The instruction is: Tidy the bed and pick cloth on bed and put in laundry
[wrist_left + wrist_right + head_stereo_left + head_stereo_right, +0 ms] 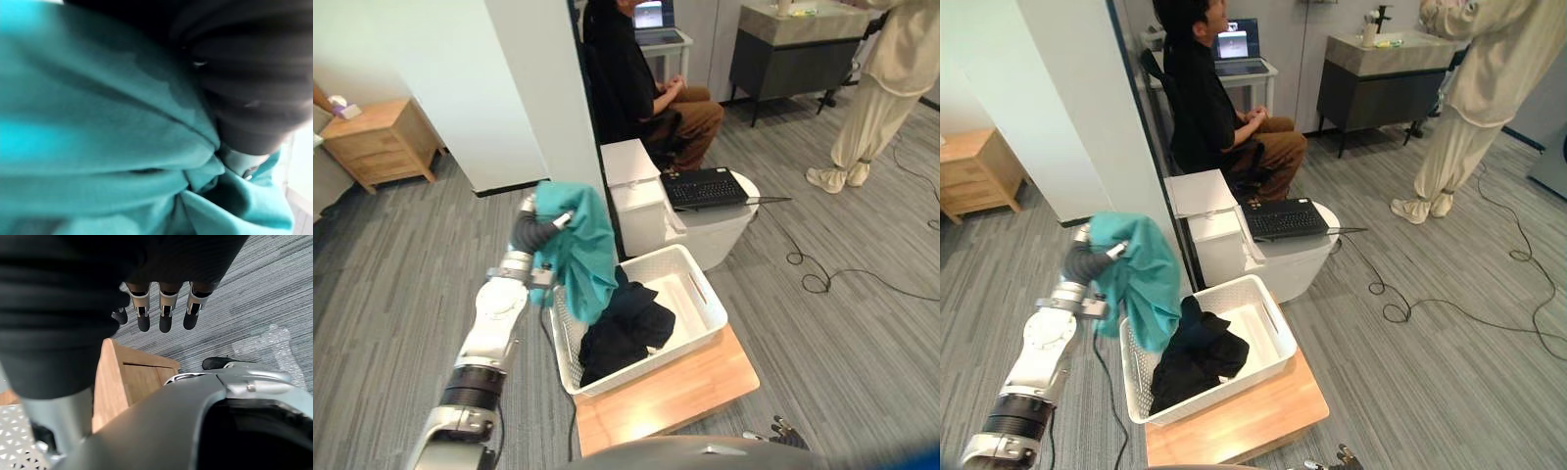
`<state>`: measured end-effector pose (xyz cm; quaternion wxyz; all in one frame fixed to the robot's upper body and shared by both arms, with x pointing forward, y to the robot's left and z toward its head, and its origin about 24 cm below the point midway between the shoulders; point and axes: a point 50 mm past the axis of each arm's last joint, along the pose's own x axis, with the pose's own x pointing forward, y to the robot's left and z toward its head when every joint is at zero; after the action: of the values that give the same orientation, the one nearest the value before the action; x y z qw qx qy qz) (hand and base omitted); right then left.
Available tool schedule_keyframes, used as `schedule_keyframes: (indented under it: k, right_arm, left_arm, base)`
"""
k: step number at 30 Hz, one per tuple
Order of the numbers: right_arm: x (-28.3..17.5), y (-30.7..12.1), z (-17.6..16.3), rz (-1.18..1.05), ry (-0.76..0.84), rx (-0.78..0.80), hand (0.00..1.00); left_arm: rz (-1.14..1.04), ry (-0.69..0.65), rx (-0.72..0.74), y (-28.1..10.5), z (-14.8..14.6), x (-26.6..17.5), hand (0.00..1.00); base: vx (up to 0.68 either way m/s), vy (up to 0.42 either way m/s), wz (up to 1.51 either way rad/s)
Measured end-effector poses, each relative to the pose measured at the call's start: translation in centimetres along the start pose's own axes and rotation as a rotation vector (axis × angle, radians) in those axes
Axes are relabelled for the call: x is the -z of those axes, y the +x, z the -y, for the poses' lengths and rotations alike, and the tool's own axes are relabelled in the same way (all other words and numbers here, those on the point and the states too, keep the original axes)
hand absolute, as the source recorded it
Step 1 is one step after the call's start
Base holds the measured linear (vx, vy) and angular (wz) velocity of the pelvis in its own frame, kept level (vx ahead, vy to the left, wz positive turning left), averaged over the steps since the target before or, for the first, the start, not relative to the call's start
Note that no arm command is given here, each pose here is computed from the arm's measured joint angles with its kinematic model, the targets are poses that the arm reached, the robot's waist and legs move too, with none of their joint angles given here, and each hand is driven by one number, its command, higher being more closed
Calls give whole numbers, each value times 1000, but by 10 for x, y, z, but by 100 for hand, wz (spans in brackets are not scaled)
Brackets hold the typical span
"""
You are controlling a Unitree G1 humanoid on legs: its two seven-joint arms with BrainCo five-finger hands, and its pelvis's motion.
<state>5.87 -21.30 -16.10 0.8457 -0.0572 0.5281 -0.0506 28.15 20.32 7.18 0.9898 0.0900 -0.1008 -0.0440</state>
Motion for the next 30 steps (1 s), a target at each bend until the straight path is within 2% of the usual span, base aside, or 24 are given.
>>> schedule_keyframes:
  k: [4,9,12,14,17,20,22,23,25,29,30]
  right_arm:
    - [-5,2,-2,1,-18,-10,0]
    - [-12,2,-5,10,-40,-25,0]
    - [-13,2,-6,5,-58,-34,0]
    - [-15,3,-6,4,-80,-45,0]
    - [-22,3,-8,18,-95,-63,0]
    - [-39,6,-12,70,-67,-83,0]
    - [-61,8,-18,139,-26,-102,0]
    - [-65,8,-19,152,-19,-106,0]
    - [-76,7,-21,196,1,-114,0]
    - [-83,3,-21,253,1,-116,0]
    - [-84,1,-21,274,3,-116,0]
  left_arm:
    - [-146,-20,87,-6,31,24,100]
    - [-387,6,61,-23,39,68,100]
    - [-518,41,12,-36,37,90,100]
    - [-594,109,-40,-42,30,103,100]
    - [-637,165,-145,-32,13,107,100]
    - [-578,216,-281,-2,-18,89,100]
    - [-446,241,-375,43,-47,49,100]
    - [-414,241,-384,53,-50,39,100]
    - [-323,215,-375,78,-47,13,100]
    - [-293,147,-321,90,-25,5,100]
    - [-293,128,-300,93,-19,5,0]
  base:
    - [-46,-24,-32]
    - [-26,-28,-21]
    - [-15,-43,-23]
    - [-37,-41,-11]
    - [-89,-48,-8]
    - [-129,-51,-18]
    - [-140,-62,-9]
    - [-144,-68,-2]
    - [-69,-54,-3]
    - [20,-39,-8]
    - [24,-50,-4]
